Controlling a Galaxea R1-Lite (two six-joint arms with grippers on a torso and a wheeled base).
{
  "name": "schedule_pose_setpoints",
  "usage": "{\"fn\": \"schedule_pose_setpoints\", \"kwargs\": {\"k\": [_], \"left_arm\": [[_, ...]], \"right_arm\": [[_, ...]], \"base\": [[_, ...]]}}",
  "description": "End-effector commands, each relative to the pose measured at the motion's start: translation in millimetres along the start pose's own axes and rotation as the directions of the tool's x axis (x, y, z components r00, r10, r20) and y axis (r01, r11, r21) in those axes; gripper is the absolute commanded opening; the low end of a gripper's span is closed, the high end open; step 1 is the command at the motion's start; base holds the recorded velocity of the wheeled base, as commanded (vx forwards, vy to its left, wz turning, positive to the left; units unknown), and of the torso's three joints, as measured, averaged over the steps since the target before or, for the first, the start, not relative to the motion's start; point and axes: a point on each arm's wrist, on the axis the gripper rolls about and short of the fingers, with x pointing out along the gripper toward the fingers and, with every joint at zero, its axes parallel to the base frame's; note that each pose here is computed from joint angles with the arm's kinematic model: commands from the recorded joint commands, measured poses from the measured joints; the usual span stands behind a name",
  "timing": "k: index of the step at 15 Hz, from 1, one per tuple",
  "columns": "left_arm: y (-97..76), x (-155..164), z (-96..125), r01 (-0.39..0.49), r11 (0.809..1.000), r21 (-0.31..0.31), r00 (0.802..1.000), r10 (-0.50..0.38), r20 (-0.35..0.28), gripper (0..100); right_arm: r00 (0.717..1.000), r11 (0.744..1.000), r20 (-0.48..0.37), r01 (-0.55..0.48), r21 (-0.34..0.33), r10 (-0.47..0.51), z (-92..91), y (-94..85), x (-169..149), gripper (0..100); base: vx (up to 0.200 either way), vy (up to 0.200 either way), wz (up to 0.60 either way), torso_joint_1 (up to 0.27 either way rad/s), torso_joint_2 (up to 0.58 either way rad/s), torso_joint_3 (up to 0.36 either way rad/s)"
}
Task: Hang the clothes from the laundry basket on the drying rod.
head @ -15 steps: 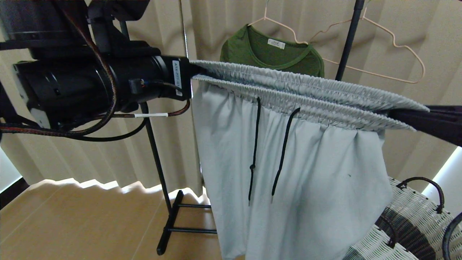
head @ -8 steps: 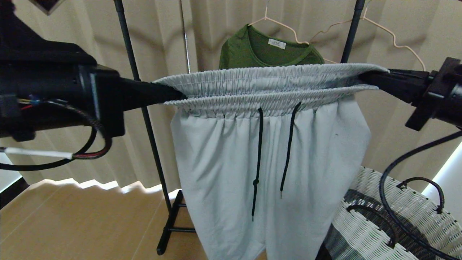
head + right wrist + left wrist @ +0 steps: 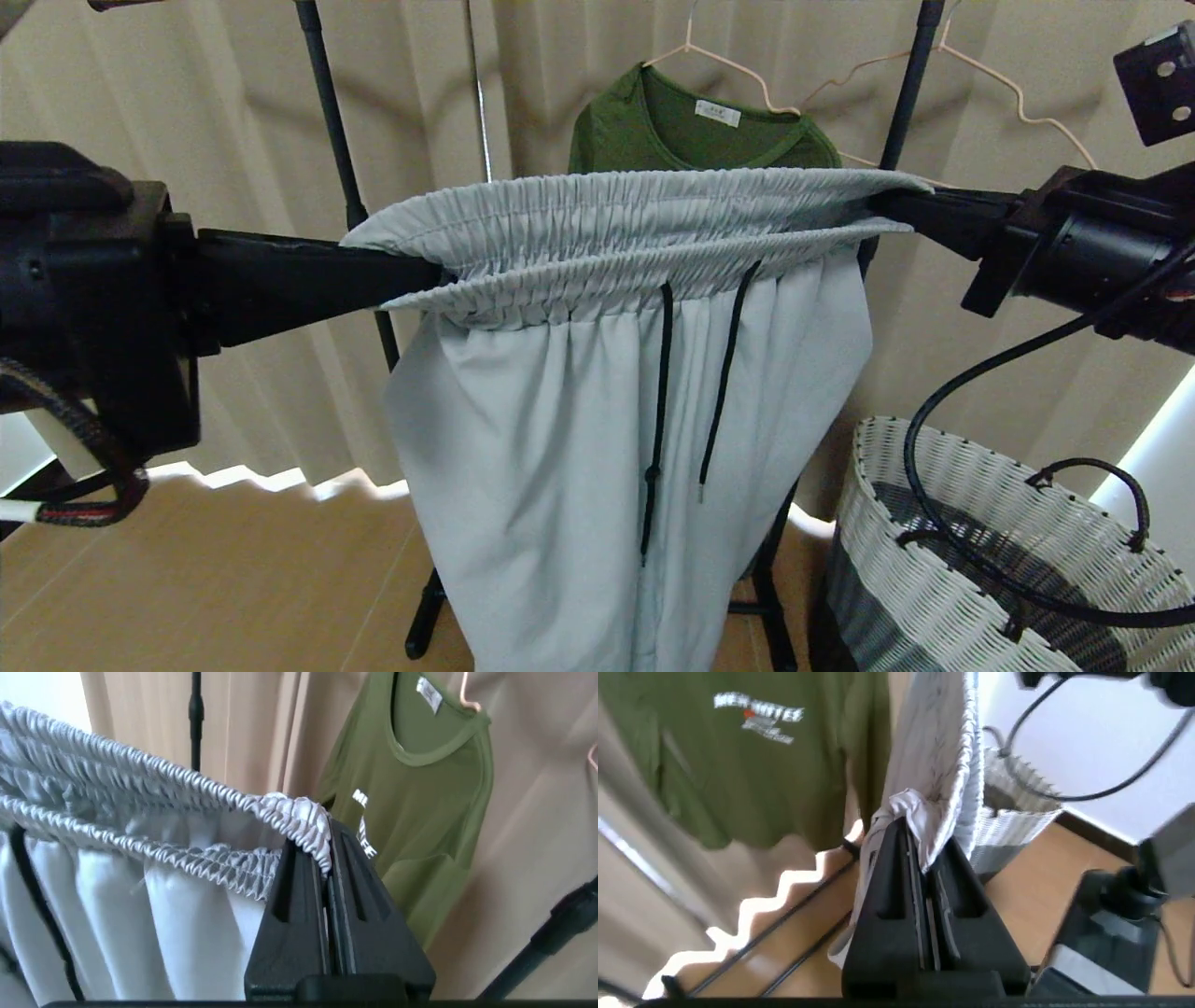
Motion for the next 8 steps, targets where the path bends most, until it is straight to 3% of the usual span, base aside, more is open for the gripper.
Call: {"fn": "schedule_pose_setpoints", "kwargs": {"k": [1, 2, 4, 8], "left_arm": [[6.1, 16, -3, -0.075, 0.997, -0.005, 0.997, 0.075, -0.03, 0], [14.8, 40, -1, -0.22, 0.975, 0.001, 0.975, 0.22, 0.0, 0], [24.2, 68, 2, -0.375, 0.927, -0.003, 0.922, 0.373, 0.103, 0], [23.6, 74, -5, -0.383, 0.924, 0.01, 0.92, 0.38, 0.097, 0]], "right_arm": [[1.0, 1.0, 0.014, 0.009, -0.007, -0.009, 5.8, 1.1, -6, 0], [1.0, 1.0, 0.01, 0.012, -0.005, -0.012, 13.6, 3.6, -16, 0], [1.0, 1.0, -0.025, 0.009, 0.007, -0.009, 22.0, 7.7, -29, 0], [0.997, 1.0, -0.074, 0.008, 0.023, -0.006, 18.4, 10.0, -35, 0]], "base": [[0.0, 0.0, 0.0, 0.0, 0.0, 0.0], [0.0, 0.0, 0.0, 0.0, 0.0, 0.0], [0.0, 0.0, 0.0, 0.0, 0.0, 0.0], [0.0, 0.0, 0.0, 0.0, 0.0, 0.0]]}}
